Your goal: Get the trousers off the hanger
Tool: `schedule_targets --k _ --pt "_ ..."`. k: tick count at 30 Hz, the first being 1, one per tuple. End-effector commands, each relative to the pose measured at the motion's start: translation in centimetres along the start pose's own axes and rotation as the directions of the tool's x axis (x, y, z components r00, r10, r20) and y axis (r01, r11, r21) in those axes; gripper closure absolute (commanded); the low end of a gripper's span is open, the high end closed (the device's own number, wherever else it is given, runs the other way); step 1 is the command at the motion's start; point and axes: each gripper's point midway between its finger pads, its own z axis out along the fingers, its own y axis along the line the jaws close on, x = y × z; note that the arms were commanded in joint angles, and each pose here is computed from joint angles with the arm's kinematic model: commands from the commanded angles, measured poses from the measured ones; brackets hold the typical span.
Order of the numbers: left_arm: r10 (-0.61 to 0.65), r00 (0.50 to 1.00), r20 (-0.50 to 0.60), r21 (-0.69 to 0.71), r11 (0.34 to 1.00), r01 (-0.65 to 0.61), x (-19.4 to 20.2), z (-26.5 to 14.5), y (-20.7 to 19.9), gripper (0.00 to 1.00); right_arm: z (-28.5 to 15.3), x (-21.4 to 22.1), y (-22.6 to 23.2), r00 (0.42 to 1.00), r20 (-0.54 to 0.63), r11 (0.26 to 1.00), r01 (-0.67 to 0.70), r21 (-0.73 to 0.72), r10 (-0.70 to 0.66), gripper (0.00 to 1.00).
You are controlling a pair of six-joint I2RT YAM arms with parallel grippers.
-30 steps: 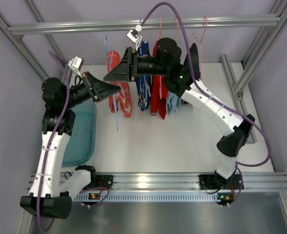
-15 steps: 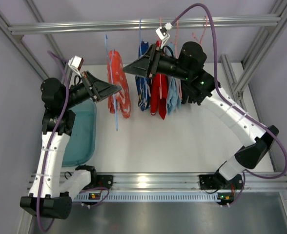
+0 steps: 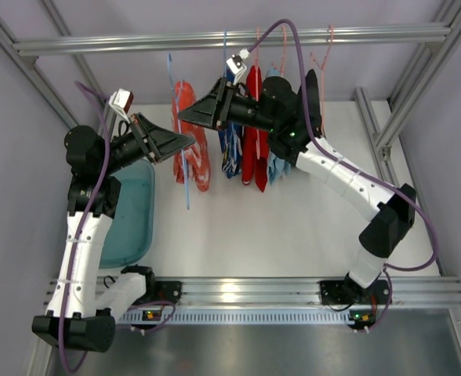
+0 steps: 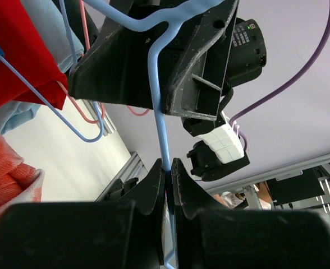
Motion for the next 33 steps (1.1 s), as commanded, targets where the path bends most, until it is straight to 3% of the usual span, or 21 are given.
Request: schedule_targets --k 1,12,15,18,19,21,22,23,25,26,30,31,33 --pt "0.346 0.932 0.110 0.177 0.916 -0.360 -0.6 -1.3 -7.4 1.00 0.5 -1.6 4.7 0.997 0.064 0.991 0.046 -0.125 -0.038 0.49" --pt "0.305 0.945 0.115 0.153 0.935 -0.321 -0.7 -1.1 -5.8 1.00 2.1 -0.7 6.0 0.999 0.046 0.985 0.014 -0.171 -0.006 0.55" --pt "0.305 0.945 0.117 0.147 0.936 -0.320 -0.8 -1.0 -5.5 1.00 2.3 -0.3 6.6 0.999 0.038 0.983 0.008 -0.183 -0.001 0.67" --pt "0.330 0.937 0.119 0.149 0.927 -0.345 -0.8 -1.0 -5.7 1.00 2.3 -0.6 7.0 0.999 0.042 0.983 0.003 -0.185 0.004 0.90" --pt "0.341 0.932 0.120 0.150 0.922 -0.356 -0.7 -1.1 -5.7 0.98 2.3 -0.8 7.1 0.999 0.043 0.984 -0.003 -0.180 0.011 1.00" --pt "0.359 0.927 0.108 0.127 0.920 -0.371 -0.5 -1.1 -5.1 0.89 2.2 -1.0 6.9 0.998 0.044 0.986 -0.027 -0.164 0.035 1.00" --pt "0.376 0.920 0.109 0.115 0.915 -0.388 -0.5 -1.2 -5.3 0.76 2.1 -1.1 6.8 0.998 0.045 0.987 -0.033 -0.159 0.041 1.00" --pt "0.436 0.893 0.108 0.085 0.891 -0.445 -0.6 -1.2 -4.7 0.66 1.9 -1.2 6.9 0.998 0.043 0.987 -0.037 -0.159 0.045 1.00" --pt "0.473 0.877 0.087 0.007 0.880 -0.476 -0.4 -1.7 -3.7 0.35 1.7 -1.2 6.8 0.997 0.042 0.986 -0.051 -0.156 0.059 1.00" --pt "0.583 0.808 0.086 -0.036 0.812 -0.583 -0.7 -1.9 -3.0 0.31 1.3 -1.4 7.3 0.997 0.043 0.985 -0.054 -0.165 0.062 1.00" --pt "0.765 0.629 0.137 -0.305 0.637 -0.708 -2.6 -4.6 -0.8 0.21 0.8 -1.6 8.4 0.997 0.040 0.978 -0.056 -0.200 0.066 1.00" --pt "0.791 0.598 0.129 -0.377 0.597 -0.708 -3.2 -5.2 0.9 0.21 0.6 -1.7 8.6 0.997 0.039 0.977 -0.057 -0.206 0.066 1.00" --pt "0.802 0.584 0.124 -0.430 0.574 -0.697 -3.1 -5.9 2.3 0.20 0.3 -1.9 9.4 0.996 0.034 0.973 -0.069 -0.220 0.079 1.00"
